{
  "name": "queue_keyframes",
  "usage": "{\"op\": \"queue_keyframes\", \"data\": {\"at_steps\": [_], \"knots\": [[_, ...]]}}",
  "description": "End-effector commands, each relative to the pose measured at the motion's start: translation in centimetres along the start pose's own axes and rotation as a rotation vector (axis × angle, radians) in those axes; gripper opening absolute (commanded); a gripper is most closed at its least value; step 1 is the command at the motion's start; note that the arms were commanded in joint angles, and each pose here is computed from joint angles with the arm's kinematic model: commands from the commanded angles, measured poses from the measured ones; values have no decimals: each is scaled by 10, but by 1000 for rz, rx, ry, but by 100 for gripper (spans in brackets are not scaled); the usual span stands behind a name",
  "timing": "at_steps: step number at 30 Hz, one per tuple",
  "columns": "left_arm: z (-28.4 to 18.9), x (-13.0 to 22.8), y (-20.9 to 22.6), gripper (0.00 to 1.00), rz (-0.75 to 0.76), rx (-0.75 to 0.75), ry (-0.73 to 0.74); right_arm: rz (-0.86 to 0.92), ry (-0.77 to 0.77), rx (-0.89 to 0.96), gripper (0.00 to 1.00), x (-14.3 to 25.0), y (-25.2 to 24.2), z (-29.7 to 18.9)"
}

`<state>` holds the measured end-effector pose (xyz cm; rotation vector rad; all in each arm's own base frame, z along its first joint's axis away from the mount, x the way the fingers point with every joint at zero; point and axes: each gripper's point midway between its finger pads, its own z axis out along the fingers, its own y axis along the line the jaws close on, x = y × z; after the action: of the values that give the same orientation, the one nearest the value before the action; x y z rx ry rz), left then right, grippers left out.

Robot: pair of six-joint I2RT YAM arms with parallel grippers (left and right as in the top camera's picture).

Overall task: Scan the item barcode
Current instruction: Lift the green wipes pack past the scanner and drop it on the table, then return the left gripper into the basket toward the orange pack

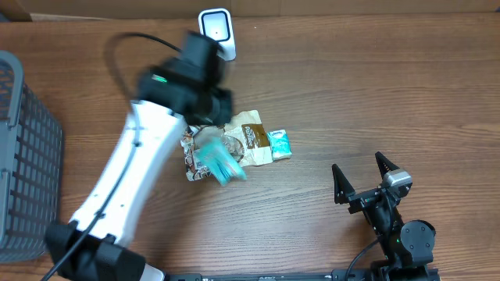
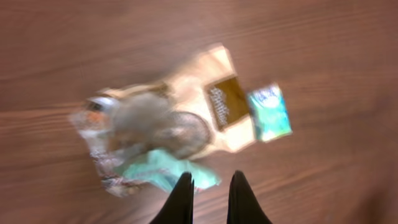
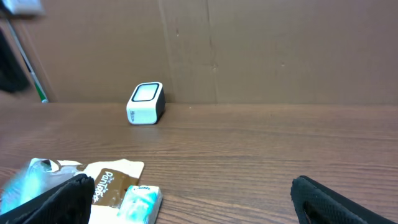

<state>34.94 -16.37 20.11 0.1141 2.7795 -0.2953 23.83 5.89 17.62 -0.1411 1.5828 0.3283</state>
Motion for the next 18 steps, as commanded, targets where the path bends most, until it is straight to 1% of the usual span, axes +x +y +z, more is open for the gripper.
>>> {"op": "queue_keyframes", "data": {"at_steps": [1,4,7,15,18], "knots": [[40,25,-30,4,78,23,30,2,-2,13,100,2,-3,0],[59,30,-39,4,110,23,25,2,-2,13,100,2,-3,0],[66,29,-41,4,115,20,27,2,-2,13,100,2,-3,0],[65,22,-29,4,94,-9,9,2,-2,13,100,2,-3,0],[55,14,-25,4,77,-11,-5,2,-2,13,100,2,-3,0]]}}
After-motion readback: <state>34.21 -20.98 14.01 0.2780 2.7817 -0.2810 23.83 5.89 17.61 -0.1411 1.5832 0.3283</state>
